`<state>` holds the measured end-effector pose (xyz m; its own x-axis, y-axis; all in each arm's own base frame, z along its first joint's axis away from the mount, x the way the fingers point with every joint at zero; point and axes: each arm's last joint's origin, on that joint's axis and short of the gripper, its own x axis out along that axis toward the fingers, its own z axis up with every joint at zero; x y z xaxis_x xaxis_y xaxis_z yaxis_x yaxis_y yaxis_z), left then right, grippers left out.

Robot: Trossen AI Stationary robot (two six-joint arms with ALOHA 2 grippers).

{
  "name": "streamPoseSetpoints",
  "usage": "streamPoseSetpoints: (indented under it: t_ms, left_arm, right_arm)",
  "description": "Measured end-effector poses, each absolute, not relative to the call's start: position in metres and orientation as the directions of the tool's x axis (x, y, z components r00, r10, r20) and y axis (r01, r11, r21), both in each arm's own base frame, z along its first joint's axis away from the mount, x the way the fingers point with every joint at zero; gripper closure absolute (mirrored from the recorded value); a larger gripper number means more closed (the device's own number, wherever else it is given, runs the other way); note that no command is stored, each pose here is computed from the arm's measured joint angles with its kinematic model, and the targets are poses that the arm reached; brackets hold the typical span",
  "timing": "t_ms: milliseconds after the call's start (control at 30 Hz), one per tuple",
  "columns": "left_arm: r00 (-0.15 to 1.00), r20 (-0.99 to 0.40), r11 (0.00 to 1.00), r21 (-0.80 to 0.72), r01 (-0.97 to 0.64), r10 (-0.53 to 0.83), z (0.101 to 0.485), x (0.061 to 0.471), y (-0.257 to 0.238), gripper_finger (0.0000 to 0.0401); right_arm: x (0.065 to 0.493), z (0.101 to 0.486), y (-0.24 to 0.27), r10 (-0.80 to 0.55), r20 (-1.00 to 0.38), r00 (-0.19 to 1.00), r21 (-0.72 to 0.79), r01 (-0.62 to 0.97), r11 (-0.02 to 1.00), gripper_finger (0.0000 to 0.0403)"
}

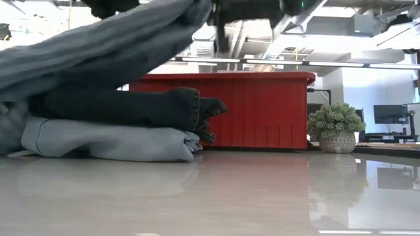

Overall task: Fold laundry
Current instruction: Fold the blue shirt from the red laundry bin

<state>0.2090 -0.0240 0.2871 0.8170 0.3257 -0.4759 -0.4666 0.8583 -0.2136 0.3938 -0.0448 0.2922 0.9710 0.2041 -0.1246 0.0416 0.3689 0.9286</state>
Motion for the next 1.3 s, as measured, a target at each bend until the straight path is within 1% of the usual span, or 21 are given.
streamPoseSetpoints:
  t_ms: [133,233,333,433,567,667,800,867,933,1033,1100,1167,1200,1300]
  left_arm:
    - [0.874,-0.361,0.866,-0.258,-0.429,0.326,0.312,0.204,-0.023,0.0198]
    - [0.907,-0.272,0.879,-0.27,-0.392,0.321,0.334,0.193,-0.021,0.0198]
    - [0.925,-0.19,0.885,-0.28,-0.372,0.328,0.355,0.178,-0.018,0.0198]
    - [0.937,-0.123,0.889,-0.295,-0.35,0.328,0.37,0.161,-0.015,0.0198]
    - [0.943,-0.059,0.891,-0.315,-0.328,0.326,0.381,0.141,-0.012,0.0198]
    - [0.945,-0.034,0.895,-0.31,-0.32,0.326,0.384,0.132,-0.01,0.0198]
    - [0.948,-0.034,0.891,-0.333,-0.308,0.315,0.384,0.134,-0.01,0.0198]
    - [0.964,-0.05,0.893,-0.366,-0.262,0.262,0.381,0.148,-0.013,0.0198]
    - [0.982,-0.07,0.904,-0.383,-0.191,0.178,0.376,0.169,-0.016,0.0198]
    - [0.999,-0.044,0.916,-0.401,-0.027,0.011,0.37,0.202,-0.022,0.0197]
    - [0.994,0.056,0.906,-0.407,0.113,-0.098,0.373,0.222,-0.024,0.0193]
    - [0.974,0.127,0.882,-0.415,0.223,-0.186,0.372,0.24,-0.024,0.0183]
    - [0.967,0.15,0.876,-0.413,0.25,-0.205,0.369,0.25,-0.024,0.0176]
    - [0.966,0.151,0.894,-0.369,0.253,-0.211,0.365,0.276,-0.021,0.0151]
  right_arm:
    - [0.382,0.344,-0.057,0.318,-0.107,0.942,0.93,-0.018,0.366,0.0372]
    - [0.367,0.39,-0.06,0.454,-0.117,0.883,0.923,-0.072,0.378,0.0372]
    - [0.342,0.439,-0.06,0.586,-0.13,0.8,0.918,-0.127,0.377,0.0372]
    - [0.309,0.48,-0.06,0.663,-0.154,0.733,0.92,-0.138,0.367,0.0372]
    - [0.271,0.519,-0.054,0.755,-0.143,0.639,0.927,-0.18,0.328,0.0372]
    - [0.249,0.538,-0.046,0.786,-0.134,0.603,0.954,-0.136,0.267,0.0372]
    - [0.227,0.549,-0.033,0.805,-0.156,0.572,0.98,-0.014,0.2,0.0372]
    - [0.223,0.546,-0.026,0.809,-0.185,0.558,0.981,0.065,0.18,0.0372]
    - [0.218,0.541,-0.018,0.808,-0.229,0.543,0.973,0.147,0.177,0.0372]
    - [0.214,0.532,-0.002,0.817,-0.305,0.49,0.948,0.234,0.214,0.0372]
    - [0.212,0.525,0.009,0.817,-0.364,0.447,0.924,0.287,0.254,0.0372]
    - [0.214,0.521,0.02,0.819,-0.403,0.408,0.905,0.308,0.292,0.0372]
    - [0.216,0.519,0.025,0.818,-0.416,0.398,0.9,0.308,0.308,0.0372]
    - [0.226,0.515,0.037,0.811,-0.444,0.382,0.89,0.295,0.348,0.0372]
